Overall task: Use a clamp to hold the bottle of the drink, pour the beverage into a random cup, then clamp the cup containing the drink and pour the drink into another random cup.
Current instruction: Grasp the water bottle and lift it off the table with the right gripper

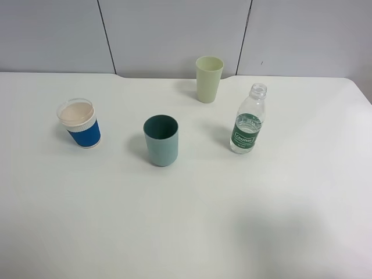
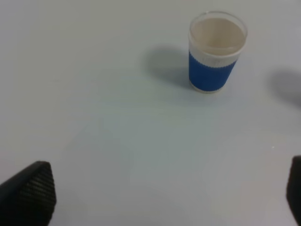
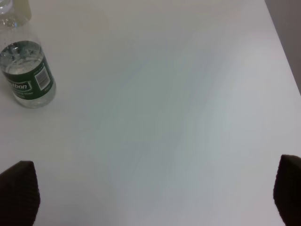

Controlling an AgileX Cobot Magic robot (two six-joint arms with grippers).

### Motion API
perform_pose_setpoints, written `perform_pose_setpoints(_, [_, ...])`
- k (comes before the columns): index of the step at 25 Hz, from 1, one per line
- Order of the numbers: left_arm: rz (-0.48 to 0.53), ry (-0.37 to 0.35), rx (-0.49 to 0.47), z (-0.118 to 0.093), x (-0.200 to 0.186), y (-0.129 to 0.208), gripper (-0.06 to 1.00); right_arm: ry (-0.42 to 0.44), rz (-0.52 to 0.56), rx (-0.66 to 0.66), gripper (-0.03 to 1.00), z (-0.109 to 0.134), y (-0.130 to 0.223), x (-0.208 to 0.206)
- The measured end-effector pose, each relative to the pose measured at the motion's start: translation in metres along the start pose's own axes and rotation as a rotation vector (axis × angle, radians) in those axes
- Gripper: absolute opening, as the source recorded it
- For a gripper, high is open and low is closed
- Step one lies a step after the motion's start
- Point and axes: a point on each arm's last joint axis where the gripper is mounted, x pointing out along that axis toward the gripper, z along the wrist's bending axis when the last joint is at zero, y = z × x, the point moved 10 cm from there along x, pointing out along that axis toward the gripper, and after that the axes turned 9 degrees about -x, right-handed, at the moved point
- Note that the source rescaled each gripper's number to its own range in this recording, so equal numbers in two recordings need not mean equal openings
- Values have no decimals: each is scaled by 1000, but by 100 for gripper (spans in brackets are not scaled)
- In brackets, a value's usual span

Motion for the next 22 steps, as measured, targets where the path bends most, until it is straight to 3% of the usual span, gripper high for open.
perform_pose_setpoints(22, [0,0,0,0,0,0,100,0,0,0,100,0,0,0])
